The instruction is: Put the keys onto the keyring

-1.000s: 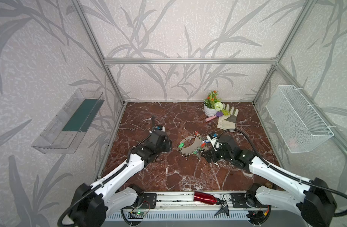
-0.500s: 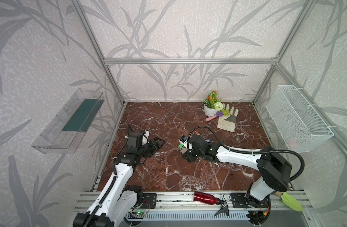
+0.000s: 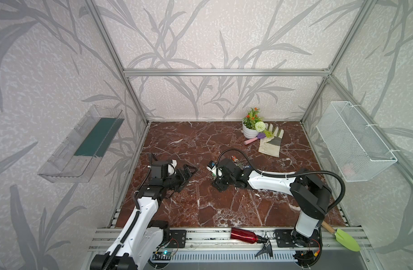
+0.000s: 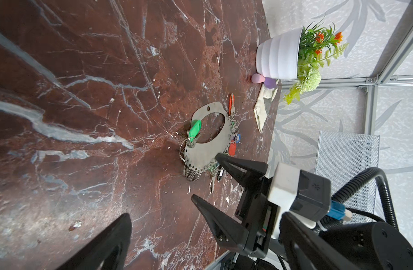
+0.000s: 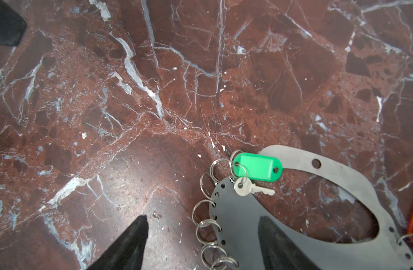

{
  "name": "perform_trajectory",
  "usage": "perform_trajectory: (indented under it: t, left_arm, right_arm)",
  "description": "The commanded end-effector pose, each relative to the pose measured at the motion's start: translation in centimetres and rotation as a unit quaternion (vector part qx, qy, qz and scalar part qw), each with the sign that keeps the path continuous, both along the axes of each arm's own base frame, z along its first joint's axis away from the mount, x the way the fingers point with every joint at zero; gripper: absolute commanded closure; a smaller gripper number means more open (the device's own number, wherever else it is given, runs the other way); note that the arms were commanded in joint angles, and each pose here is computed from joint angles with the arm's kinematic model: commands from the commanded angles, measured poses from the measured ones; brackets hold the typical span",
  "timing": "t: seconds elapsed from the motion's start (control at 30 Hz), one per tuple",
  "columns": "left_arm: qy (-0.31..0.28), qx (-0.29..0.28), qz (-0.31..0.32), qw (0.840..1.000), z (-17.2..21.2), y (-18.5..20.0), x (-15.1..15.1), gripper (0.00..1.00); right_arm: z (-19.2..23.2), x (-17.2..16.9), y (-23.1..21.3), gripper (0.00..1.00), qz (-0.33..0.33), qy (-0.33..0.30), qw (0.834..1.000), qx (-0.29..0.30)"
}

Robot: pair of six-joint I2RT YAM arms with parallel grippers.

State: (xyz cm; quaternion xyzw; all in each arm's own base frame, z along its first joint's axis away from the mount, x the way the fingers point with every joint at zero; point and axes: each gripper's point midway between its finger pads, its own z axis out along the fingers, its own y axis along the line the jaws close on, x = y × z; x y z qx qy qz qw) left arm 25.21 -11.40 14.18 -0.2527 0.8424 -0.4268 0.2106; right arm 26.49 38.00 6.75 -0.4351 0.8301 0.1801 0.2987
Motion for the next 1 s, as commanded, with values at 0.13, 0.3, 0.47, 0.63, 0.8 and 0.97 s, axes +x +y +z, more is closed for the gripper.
perform_trajectory:
  t: [0.13, 0.3, 0.47, 0.63, 0.8, 0.97]
  left_arm:
    - [0.007, -0.008, 0.001, 1.0, 0.1, 0.0, -0.7, 0.01]
    - [0.024, 0.001, 0.01, 1.0, -0.5, 0.4, -1.1, 0.01]
    - [0.014, -0.012, 0.008, 1.0, -0.7, 0.1, -0.9, 0.01]
    - [0.014, -0.001, 0.012, 1.0, -1.0, 0.3, -0.7, 0.01]
    - [0.011, 0.003, 0.008, 1.0, -1.2, 0.3, -0.4, 0.01]
    - [0.013, 0.008, 0.002, 1.0, -1.4, 0.3, -0.3, 0.01]
  right_arm:
    - [-0.1, -0.1, 1.2, 0.25, 0.023, 0.002, 1.0, -0.003]
    - [-0.1, -0.1, 1.2, 0.26, 0.035, -0.003, 0.999, -0.01]
    - [-0.1, 0.1, 1.7, 0.3, 0.048, -0.004, 0.999, -0.017]
    - [-0.6, 0.4, 2.2, 0.4, 0.056, -0.001, 0.998, -0.027]
    - [-1.2, 1.1, 1.8, 0.49, 0.052, -0.012, 0.997, -0.055]
    - [-1.6, 1.7, 1.1, 0.56, 0.042, -0.02, 0.996, -0.082]
